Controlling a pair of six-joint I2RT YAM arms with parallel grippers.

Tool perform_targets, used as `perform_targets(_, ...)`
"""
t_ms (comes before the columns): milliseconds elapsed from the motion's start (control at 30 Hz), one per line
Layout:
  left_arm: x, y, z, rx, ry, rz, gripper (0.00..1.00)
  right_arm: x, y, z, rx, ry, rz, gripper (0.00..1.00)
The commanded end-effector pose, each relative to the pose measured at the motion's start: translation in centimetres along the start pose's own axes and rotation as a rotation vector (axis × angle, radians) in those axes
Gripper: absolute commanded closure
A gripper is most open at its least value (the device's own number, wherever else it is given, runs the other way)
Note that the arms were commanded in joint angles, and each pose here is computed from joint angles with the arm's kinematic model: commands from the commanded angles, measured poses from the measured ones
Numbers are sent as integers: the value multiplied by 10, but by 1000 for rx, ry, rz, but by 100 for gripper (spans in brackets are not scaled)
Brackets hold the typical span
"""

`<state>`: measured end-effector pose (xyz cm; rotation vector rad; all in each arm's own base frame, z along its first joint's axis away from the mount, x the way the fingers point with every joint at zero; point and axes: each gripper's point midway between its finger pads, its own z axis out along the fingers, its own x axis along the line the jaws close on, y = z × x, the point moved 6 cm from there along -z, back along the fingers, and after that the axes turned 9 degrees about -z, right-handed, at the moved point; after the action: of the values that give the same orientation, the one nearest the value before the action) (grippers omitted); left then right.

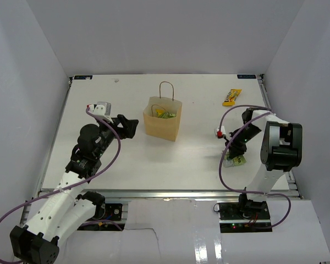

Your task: Place the snacks into the paper bag

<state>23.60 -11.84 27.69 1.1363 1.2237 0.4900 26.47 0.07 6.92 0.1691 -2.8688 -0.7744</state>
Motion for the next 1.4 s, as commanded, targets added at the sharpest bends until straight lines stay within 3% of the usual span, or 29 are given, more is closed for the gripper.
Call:
perform_targets(0, -1, 4, -1, -27, 1, -16, 8, -6, 6, 2, -40, -34, 18, 92)
perform_targets(233, -2, 15, 2, -88, 13, -32, 8, -49, 117, -103, -409, -313, -22, 92)
perform_targets(467, -4, 22, 4, -100, 21, -31, 8, -64, 259, -156, -592, -510, -57, 92)
perform_targets(500, -4, 23, 3, -103, 24, -31, 8, -75, 276, -166, -619, -613, -113, 92)
perform_targets(733, -3, 25, -7, -127, 33, -49, 8, -84, 377, -159, -687, -902, -44, 92)
perform_targets(1100, -2, 23, -15, -129, 42, -58, 8, -103, 393, -107, -641, -1139, 17, 91)
perform_targets(1167, -1, 22, -14, -125, 42, -58, 8, -102, 391, -101, -631, -1128, 18, 80)
perform_targets(1300, -1, 20, -11, -115, 39, -58, 8, -97, 388, -93, -613, -1102, -12, 45)
perform_targets(1367, -1, 19, -10, -109, 38, -57, 8, -93, 390, -95, -619, -1090, -30, 34)
